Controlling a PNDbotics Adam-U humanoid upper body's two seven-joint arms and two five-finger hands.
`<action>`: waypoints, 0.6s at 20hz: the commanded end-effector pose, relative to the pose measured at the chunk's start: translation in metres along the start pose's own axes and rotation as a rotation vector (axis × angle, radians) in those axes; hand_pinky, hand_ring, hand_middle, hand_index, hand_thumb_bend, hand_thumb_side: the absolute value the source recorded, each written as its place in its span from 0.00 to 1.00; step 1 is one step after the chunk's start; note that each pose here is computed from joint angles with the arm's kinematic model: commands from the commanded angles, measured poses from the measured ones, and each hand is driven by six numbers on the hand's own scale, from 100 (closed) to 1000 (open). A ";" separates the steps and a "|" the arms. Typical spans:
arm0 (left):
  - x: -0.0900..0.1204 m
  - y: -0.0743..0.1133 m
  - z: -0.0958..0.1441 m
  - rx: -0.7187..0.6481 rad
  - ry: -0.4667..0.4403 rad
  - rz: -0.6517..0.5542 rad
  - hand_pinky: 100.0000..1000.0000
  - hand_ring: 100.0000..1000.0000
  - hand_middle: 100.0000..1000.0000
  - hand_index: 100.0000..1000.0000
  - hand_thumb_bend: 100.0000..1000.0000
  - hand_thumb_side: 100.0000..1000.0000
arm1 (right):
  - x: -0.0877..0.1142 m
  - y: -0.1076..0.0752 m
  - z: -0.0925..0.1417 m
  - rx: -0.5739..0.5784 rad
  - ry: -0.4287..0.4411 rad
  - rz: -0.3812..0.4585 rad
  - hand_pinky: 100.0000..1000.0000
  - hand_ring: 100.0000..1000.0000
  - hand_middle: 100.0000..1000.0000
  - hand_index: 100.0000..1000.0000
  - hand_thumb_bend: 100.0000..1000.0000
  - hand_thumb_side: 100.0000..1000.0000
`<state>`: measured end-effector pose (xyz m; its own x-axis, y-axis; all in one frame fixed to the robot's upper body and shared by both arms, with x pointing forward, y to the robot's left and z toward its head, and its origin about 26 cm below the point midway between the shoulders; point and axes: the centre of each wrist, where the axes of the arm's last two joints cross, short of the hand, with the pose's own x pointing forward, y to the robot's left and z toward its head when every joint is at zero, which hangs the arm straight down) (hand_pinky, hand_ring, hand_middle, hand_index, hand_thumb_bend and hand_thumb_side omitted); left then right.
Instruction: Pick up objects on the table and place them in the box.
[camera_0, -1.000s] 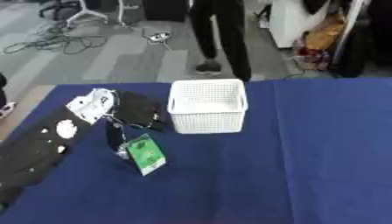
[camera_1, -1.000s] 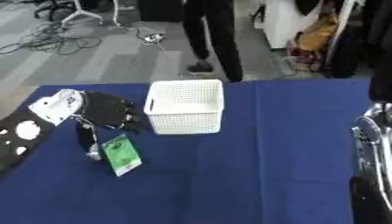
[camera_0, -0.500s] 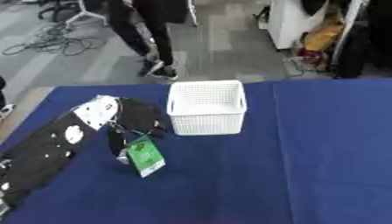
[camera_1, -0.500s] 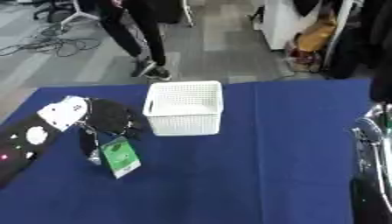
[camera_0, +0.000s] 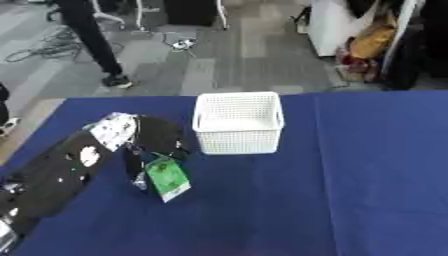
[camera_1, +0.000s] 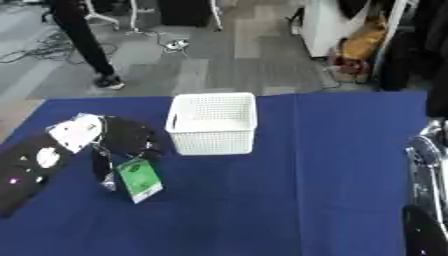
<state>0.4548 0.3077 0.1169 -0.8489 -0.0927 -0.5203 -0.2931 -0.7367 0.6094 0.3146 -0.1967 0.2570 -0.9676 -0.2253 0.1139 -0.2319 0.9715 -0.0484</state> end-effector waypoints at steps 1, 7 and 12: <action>-0.013 0.005 0.010 0.002 0.018 -0.032 0.81 0.80 0.86 0.90 0.46 0.84 | 0.003 0.003 -0.008 0.009 -0.033 -0.010 0.07 0.11 0.10 0.31 0.24 0.96; -0.016 -0.002 0.010 -0.024 0.016 -0.027 0.80 0.79 0.85 0.91 0.46 0.83 | 0.003 0.003 -0.008 0.008 -0.032 -0.011 0.07 0.11 0.10 0.31 0.24 0.96; -0.012 -0.023 0.009 -0.031 0.049 0.099 0.75 0.76 0.82 0.92 0.37 0.83 | 0.003 0.004 -0.008 0.005 -0.032 -0.014 0.07 0.11 0.10 0.31 0.24 0.96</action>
<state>0.4632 0.3255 0.1009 -0.8609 -0.1719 -0.4788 -0.1978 -0.7540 0.6263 0.3146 -0.1954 0.2566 -0.9664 -0.2301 0.1143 -0.2361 0.9708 -0.0418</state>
